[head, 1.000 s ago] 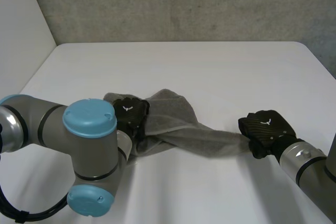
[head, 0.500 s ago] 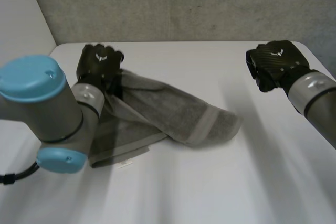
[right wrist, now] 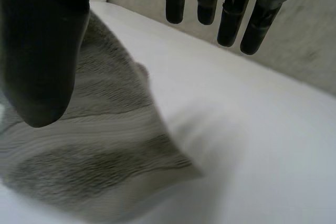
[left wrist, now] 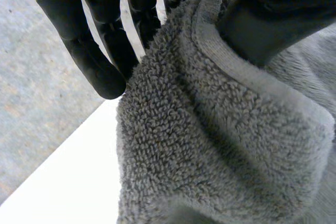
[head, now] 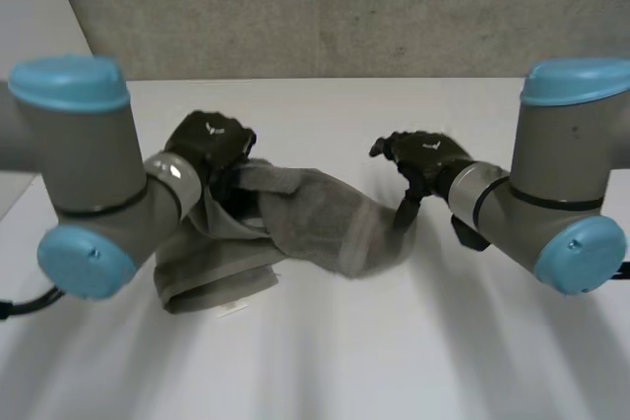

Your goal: Fold the towel.

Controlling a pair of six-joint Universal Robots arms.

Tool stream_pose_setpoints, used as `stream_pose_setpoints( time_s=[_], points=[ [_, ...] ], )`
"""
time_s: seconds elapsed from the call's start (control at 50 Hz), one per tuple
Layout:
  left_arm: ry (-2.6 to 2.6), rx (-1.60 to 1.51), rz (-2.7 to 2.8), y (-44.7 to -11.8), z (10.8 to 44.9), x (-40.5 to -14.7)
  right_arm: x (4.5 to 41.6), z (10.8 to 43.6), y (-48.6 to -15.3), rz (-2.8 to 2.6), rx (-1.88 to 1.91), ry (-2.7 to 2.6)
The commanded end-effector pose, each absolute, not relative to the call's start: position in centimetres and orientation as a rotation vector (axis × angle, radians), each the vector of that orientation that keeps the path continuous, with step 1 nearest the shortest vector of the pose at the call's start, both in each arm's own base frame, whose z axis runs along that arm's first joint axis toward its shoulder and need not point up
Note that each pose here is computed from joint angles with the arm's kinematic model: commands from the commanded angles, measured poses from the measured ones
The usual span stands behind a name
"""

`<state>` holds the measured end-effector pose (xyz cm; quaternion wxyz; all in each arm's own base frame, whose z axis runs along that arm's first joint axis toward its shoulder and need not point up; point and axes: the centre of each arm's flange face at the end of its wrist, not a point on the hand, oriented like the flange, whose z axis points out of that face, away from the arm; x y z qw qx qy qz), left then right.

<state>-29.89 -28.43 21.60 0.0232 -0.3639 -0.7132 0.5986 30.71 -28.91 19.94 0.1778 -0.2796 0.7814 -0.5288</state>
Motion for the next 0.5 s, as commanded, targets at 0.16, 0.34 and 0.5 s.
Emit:
stream_pose_setpoints(
  time_s=[0.16, 0.34, 0.5],
  points=[
    [-2.119, -1.105, 1.954, -24.0, 20.2, -28.1, 33.7, 16.2, -31.5, -1.33, -0.705, 2.132],
    [-2.082, -1.083, 2.007, -22.5, 20.3, -27.2, 34.7, 13.6, -33.0, -1.307, -0.706, 2.14],
    [-2.011, -1.024, 2.131, -23.8, 21.4, -27.1, 36.2, 12.8, -32.0, -1.123, -0.78, 2.088]
  ],
)
